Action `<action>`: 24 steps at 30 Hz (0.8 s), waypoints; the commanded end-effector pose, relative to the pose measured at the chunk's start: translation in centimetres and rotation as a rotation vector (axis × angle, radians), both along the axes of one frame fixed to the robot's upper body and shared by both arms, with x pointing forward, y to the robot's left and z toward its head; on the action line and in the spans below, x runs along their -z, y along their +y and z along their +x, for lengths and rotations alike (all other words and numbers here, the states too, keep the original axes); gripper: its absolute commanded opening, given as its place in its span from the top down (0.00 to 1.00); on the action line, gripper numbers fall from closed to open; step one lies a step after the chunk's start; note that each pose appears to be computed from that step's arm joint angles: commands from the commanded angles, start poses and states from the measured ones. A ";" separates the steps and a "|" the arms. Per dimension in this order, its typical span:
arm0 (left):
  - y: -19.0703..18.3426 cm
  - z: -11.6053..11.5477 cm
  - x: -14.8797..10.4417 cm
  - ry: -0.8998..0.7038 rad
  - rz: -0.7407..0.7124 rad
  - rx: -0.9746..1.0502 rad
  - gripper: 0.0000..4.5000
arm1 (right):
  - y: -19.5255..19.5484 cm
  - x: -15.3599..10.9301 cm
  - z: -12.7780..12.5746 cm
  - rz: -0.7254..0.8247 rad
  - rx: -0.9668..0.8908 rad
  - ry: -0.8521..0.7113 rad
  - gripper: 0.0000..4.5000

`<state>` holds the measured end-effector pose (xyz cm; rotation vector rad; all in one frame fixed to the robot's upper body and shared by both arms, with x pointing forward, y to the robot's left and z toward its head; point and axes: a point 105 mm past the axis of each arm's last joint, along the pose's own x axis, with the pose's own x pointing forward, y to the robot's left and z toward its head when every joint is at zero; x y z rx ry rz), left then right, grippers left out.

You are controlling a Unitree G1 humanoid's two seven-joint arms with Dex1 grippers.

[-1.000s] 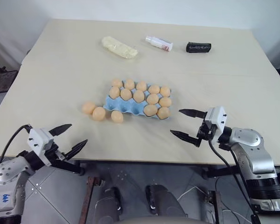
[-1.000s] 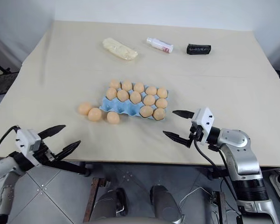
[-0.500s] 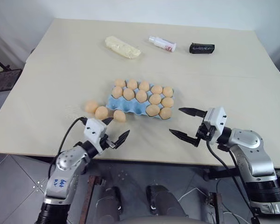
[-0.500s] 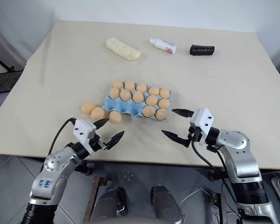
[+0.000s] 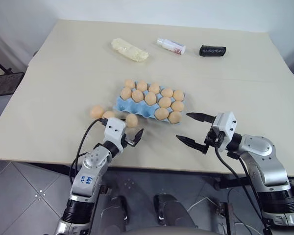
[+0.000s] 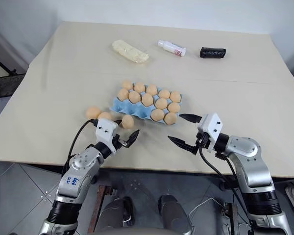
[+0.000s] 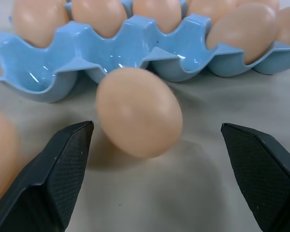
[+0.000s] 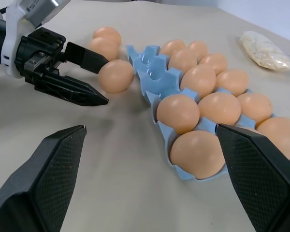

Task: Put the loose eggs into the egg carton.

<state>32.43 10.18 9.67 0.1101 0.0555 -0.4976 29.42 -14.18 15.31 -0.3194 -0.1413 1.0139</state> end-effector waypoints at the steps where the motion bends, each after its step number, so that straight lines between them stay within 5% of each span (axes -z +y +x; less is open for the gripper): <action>1: -0.6 0.8 -1.0 -0.043 -0.009 -0.009 0.00 | 0.4 -1.0 -0.5 0.013 -0.010 -0.044 0.00; 6: -1.0 1.4 -1.1 -0.048 -0.012 -0.011 0.00 | 0.5 -1.0 -0.4 0.017 -0.003 -0.048 0.00; 10: -0.9 1.3 -1.0 -0.050 -0.009 -0.001 0.18 | 0.5 -1.1 -0.3 0.018 0.003 -0.051 0.00; 15: -0.3 0.5 -1.3 -0.075 -0.010 0.054 0.53 | 0.5 -1.0 -0.3 0.022 0.009 -0.051 0.00; 24: -1.5 -0.9 -5.3 -0.298 0.031 0.337 0.53 | 0.6 -0.9 -0.3 0.025 0.020 -0.047 0.00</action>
